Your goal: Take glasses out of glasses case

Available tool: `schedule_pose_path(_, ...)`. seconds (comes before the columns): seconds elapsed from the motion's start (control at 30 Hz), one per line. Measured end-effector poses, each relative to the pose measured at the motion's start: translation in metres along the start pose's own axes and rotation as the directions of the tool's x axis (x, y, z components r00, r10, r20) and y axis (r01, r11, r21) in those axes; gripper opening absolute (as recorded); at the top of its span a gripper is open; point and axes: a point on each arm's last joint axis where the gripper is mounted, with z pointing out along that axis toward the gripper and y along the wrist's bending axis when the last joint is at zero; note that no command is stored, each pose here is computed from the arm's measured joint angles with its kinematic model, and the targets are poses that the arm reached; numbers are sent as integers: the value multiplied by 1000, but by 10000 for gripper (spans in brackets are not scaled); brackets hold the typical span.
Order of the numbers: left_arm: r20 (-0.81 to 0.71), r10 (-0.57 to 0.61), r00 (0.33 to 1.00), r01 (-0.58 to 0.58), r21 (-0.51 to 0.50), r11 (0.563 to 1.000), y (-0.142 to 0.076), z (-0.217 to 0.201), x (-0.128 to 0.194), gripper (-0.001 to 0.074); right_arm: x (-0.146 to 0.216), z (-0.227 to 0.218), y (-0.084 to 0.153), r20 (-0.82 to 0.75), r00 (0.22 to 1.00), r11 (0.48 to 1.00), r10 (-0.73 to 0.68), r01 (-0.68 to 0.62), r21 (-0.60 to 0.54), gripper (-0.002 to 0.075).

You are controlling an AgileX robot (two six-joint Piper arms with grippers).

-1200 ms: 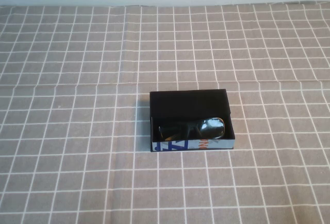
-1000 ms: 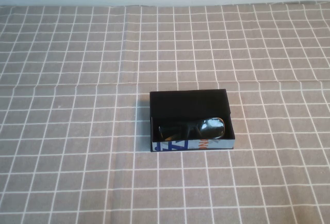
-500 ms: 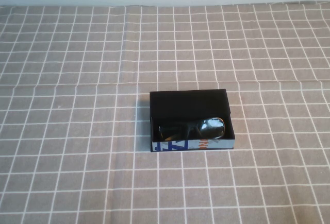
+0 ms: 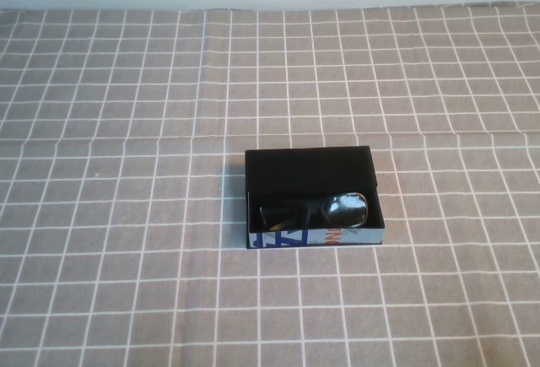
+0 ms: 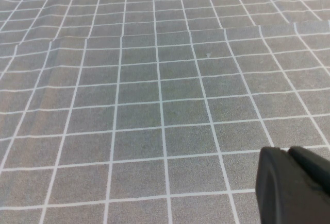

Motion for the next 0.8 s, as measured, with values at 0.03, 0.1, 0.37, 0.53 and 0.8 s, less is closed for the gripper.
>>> schedule_pose_path(0.03, 0, 0, 1000, 0, 0, 1000, 0, 0, 0, -5, 0, 0, 0, 0, 1000, 1000, 0, 0, 0, -19)
schedule_pose_path(0.1, 0, 0, 1000, 0, 0, 1000, 0, 0, 0, -5, 0, 0, 0, 0, 1000, 1000, 0, 0, 0, -18)
schedule_pose_path(0.37, 0, 0, 1000, 0, 0, 1000, 0, 0, 0, -5, 0, 0, 1, 1, 1000, 1000, 27, -27, -9, -18)
schedule_pose_path(0.53, 0, 0, 1000, 0, 0, 1000, 0, 0, 0, -5, 0, 0, 3, 1, 994, 993, 111, -111, -36, -18)
schedule_pose_path(0.8, 0, 0, 1000, 0, 0, 1000, 0, 0, 0, -5, -1, 0, 5, 1, 983, 981, 186, -186, -60, -19)
